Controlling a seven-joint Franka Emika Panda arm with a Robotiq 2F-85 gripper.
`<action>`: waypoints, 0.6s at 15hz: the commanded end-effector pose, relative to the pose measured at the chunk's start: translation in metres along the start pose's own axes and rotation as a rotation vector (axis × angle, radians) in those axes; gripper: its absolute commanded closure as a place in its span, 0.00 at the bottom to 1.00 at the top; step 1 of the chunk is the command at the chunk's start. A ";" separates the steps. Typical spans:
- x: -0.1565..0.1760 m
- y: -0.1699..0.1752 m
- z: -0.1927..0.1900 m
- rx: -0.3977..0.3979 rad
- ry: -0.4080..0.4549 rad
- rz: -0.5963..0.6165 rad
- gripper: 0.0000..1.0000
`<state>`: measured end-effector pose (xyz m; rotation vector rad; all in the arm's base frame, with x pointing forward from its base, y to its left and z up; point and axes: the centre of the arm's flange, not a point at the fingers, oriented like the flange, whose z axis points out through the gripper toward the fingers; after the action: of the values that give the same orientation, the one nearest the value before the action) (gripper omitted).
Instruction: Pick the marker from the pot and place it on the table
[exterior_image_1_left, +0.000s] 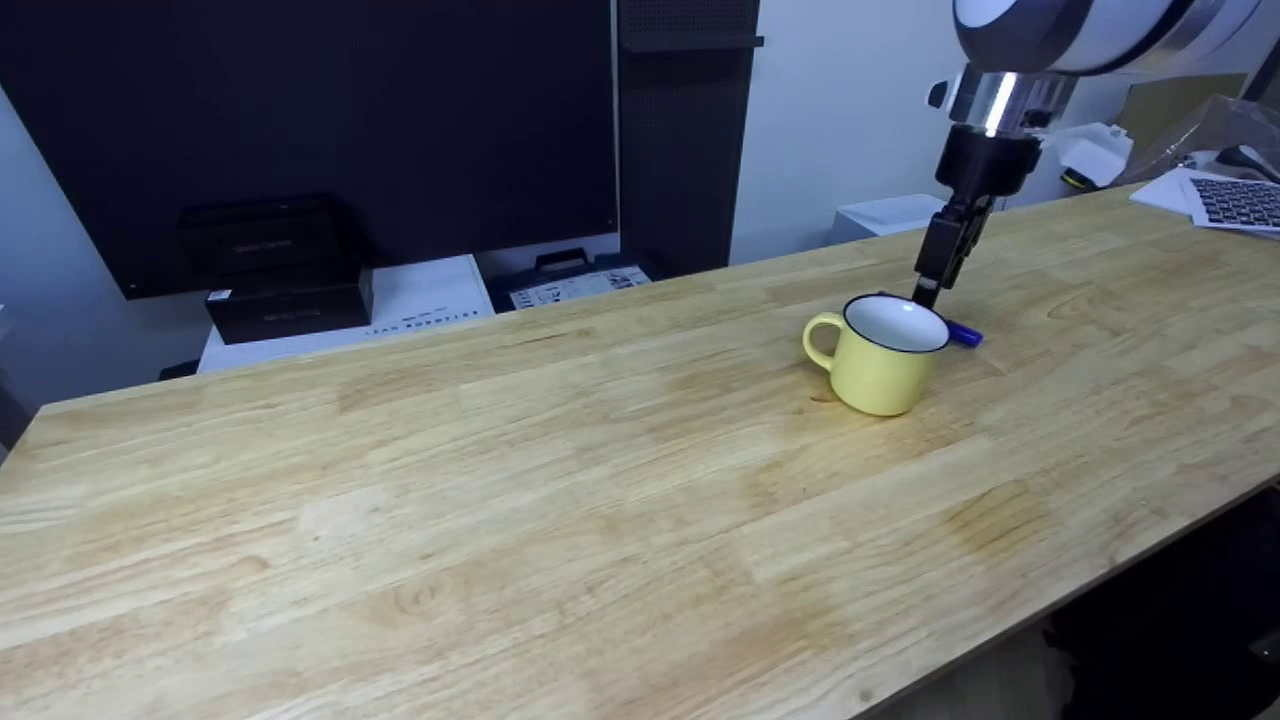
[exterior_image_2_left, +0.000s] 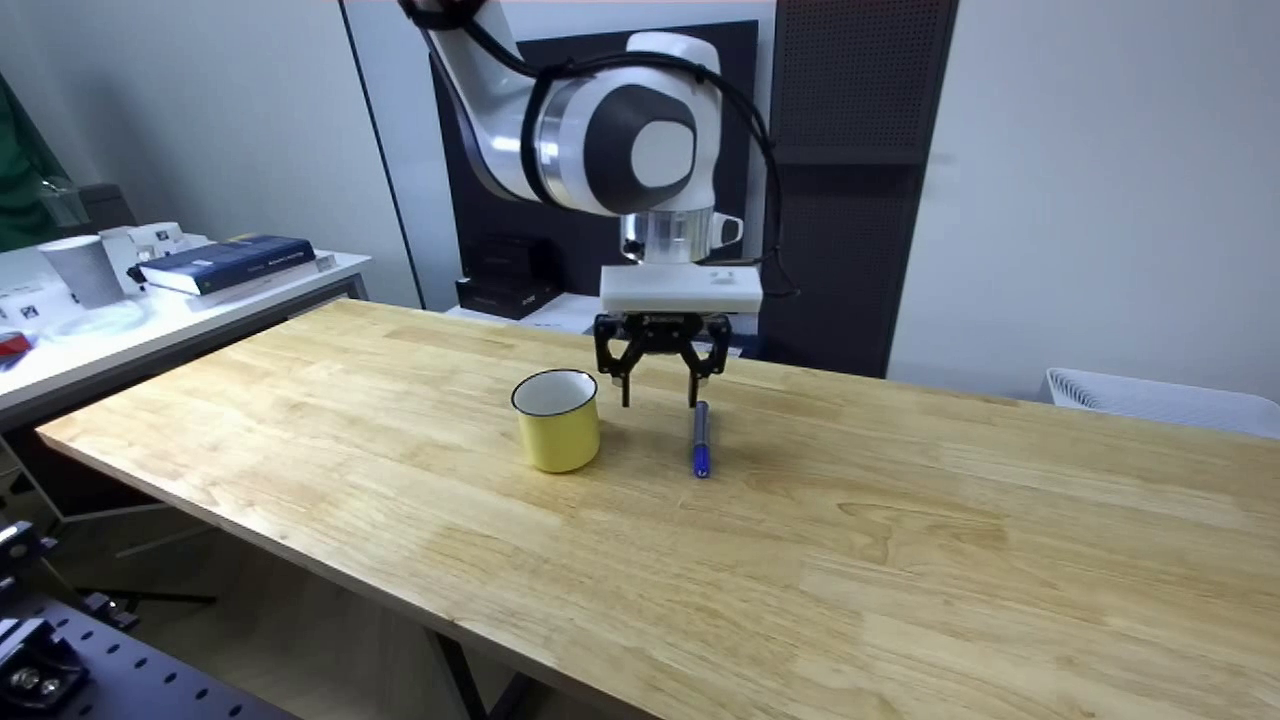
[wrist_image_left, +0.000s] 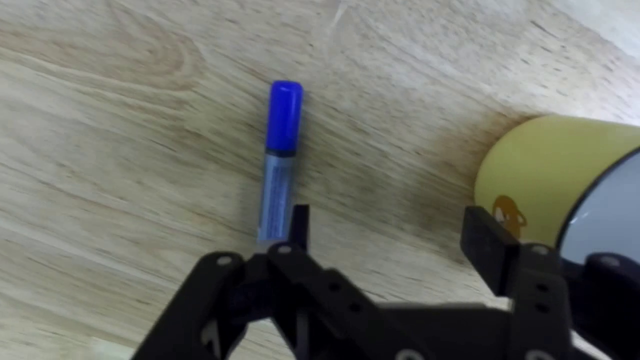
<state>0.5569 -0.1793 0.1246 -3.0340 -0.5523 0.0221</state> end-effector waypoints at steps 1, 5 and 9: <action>0.000 -0.048 -0.035 -0.008 -0.068 0.073 0.00; -0.006 -0.093 -0.078 -0.059 -0.082 0.176 0.00; -0.017 -0.127 -0.120 -0.069 -0.080 0.270 0.00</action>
<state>0.5271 -0.0912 0.2108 -3.1300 -0.2727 0.1315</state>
